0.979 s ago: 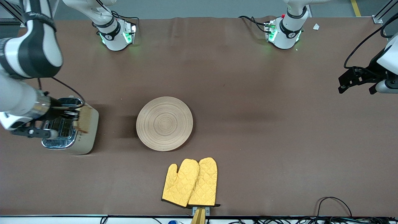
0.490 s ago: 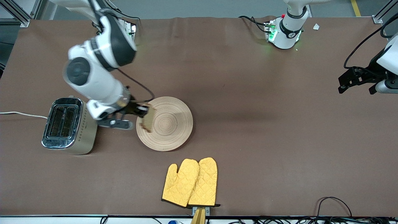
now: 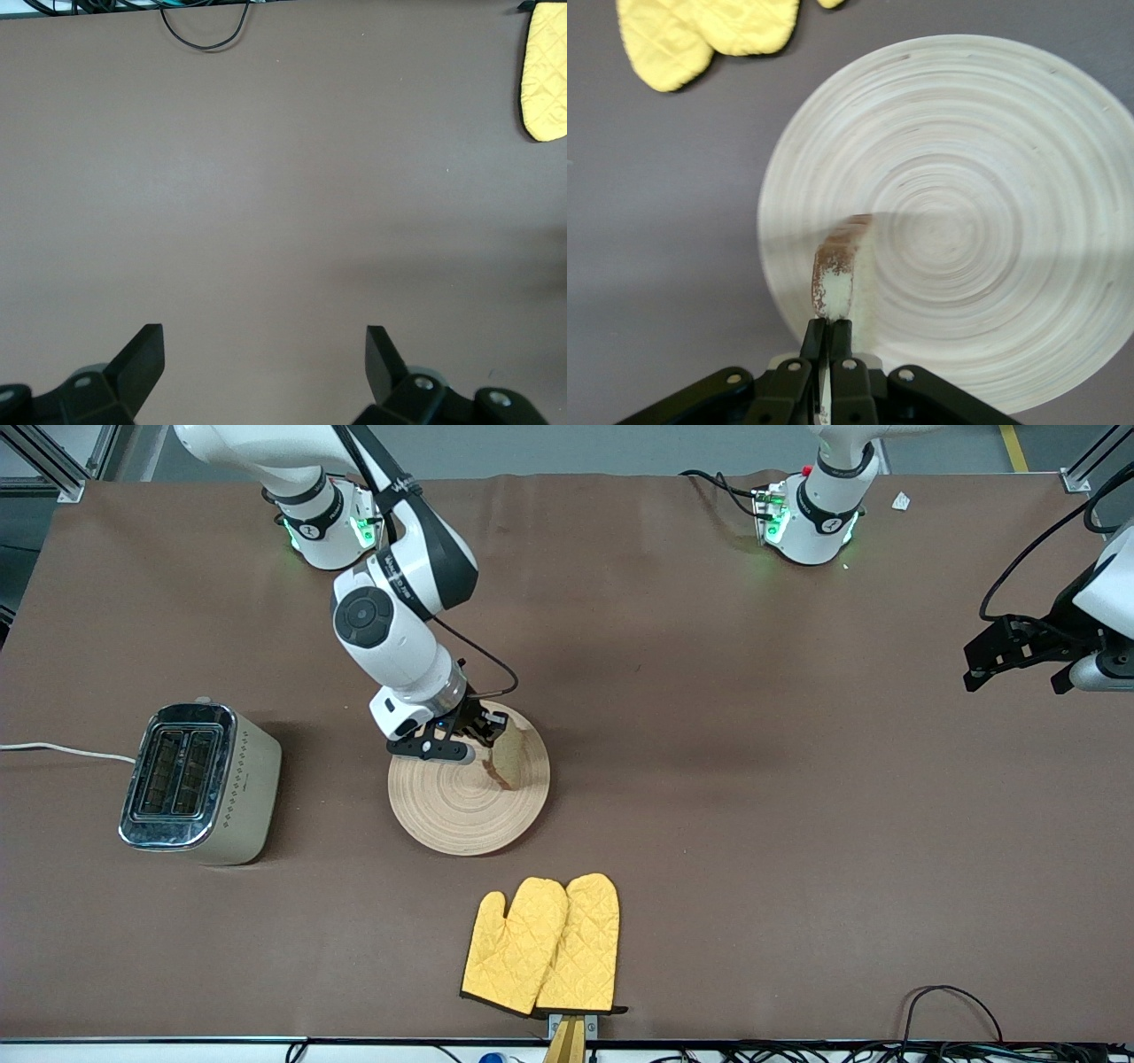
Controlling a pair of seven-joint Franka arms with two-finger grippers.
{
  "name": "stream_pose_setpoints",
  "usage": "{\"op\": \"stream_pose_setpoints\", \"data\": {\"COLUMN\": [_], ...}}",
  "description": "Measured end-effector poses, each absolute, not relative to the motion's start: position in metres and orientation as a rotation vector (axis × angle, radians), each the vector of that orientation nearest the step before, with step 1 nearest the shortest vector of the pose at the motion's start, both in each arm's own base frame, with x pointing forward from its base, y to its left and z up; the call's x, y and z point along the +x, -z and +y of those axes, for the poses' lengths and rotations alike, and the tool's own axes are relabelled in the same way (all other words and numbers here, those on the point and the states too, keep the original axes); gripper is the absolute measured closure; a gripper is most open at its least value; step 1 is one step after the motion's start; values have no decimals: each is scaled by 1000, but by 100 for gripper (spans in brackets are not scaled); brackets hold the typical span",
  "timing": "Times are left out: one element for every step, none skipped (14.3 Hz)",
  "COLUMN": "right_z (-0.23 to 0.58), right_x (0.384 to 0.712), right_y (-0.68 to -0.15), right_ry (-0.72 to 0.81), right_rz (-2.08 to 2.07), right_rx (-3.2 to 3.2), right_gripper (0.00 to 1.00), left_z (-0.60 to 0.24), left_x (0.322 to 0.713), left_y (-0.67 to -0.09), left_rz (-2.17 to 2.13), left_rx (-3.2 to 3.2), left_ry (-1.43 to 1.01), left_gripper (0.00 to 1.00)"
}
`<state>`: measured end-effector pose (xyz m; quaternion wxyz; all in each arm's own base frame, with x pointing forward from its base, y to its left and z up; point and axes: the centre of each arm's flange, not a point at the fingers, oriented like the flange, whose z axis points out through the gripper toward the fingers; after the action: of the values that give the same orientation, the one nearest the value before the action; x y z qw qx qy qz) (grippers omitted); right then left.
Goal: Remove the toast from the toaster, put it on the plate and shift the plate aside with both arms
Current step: 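Carry the bread with the right gripper onto the wooden plate, then release the bread on the plate while the left gripper reaches the plate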
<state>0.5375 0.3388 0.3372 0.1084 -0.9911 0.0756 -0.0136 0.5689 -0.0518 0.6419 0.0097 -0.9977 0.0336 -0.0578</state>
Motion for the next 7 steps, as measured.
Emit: {"op": "stream_pose_setpoints", "data": {"right_z": [327,315,303,293,283,275,269], "right_x": [541,546,550,555,558,560,560], "right_y": [-332,-328,-325,-324,-321,-318,-315], "right_ry": [39,40,46,59,74,80,77], "right_rz": [193,164,143,115,95,87,89], "right_rx": [-2927,-2940,-2955,-2980,-3010,-3032,-3044], "right_gripper": [94,94,94,96,96,96,96], "left_z": [-52,-52,-52,-52,-52,-52,-52], "left_x": [569,569,569,569,569,568,567], "left_y": [-642,-642,-642,-641,-639,-635,-628], "left_rz": [105,105,105,105,106,107,108], "left_rx": [-3115,-3115,-3115,-3115,-3116,-3116,-3122], "left_ry": [180,180,180,177,164,136,93], "left_gripper": [0,0,0,0,0,0,0]}}
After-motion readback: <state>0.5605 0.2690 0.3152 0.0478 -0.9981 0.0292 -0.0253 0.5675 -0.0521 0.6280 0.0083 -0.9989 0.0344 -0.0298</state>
